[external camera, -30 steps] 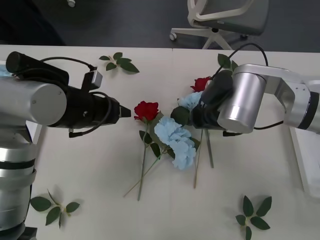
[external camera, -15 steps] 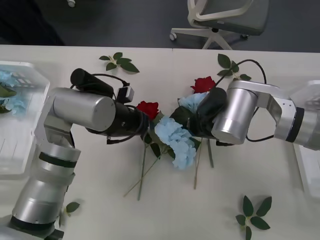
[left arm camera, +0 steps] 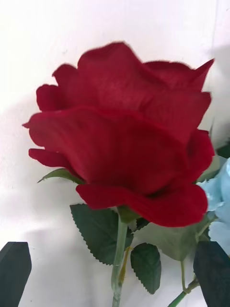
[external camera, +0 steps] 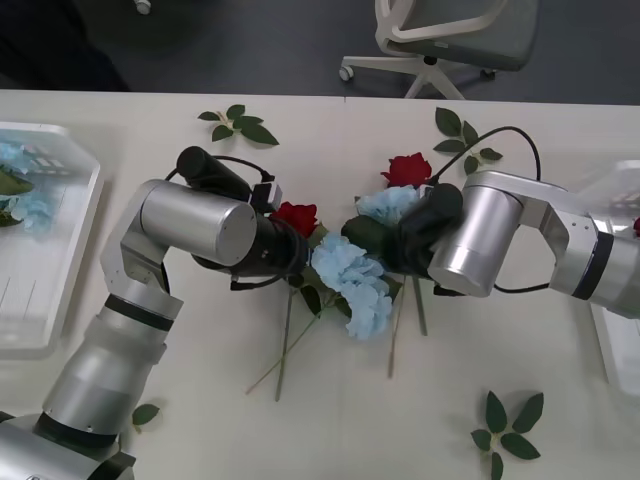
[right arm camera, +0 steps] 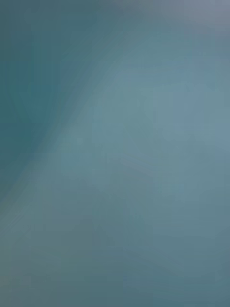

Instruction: Put the red flowers into the right box and the blue flowers into the left box

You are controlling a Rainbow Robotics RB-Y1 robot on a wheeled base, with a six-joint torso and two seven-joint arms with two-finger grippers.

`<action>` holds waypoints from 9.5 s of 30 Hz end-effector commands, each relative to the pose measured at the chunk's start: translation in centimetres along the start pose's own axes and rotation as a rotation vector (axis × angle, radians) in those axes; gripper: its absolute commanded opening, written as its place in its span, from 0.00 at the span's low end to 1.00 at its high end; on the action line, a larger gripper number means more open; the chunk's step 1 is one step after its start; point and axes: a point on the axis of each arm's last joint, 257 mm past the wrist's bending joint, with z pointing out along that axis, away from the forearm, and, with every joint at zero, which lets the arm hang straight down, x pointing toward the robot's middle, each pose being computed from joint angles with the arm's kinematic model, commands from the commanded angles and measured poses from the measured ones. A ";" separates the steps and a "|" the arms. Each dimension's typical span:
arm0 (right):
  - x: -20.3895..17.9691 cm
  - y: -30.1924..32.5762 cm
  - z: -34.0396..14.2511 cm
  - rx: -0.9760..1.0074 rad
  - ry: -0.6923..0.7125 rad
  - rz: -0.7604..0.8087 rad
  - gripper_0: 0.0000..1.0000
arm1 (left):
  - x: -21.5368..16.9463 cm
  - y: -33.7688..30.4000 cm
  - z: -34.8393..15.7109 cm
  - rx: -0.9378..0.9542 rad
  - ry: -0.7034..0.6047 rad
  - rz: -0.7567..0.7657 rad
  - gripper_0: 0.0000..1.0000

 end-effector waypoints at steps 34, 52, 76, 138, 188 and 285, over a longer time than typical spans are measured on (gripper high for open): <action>-7.7 -8.9 -23.8 0.181 -0.072 -0.251 0.00 | -0.7 -2.4 0.8 -0.025 -0.038 0.085 0.00; -5.5 -13.1 -19.3 0.188 -0.035 -0.147 0.00 | -8.0 4.7 -9.9 -0.041 -0.327 0.047 0.00; -2.0 -18.1 -12.4 0.186 -0.051 -0.026 0.39 | -8.5 4.0 -24.1 0.542 -0.802 0.462 0.00; -1.7 3.5 -25.1 -0.773 -1.099 -1.064 0.82 | 2.1 -19.4 -28.8 1.148 -0.854 1.155 0.00; 5.6 19.6 -20.8 -1.151 -0.806 -1.017 0.00 | 1.6 -19.3 -28.8 1.142 -0.864 1.138 0.00; -3.0 -41.6 -21.1 0.532 -0.158 0.013 0.00 | 5.6 -4.6 -6.5 0.083 0.014 0.985 1.00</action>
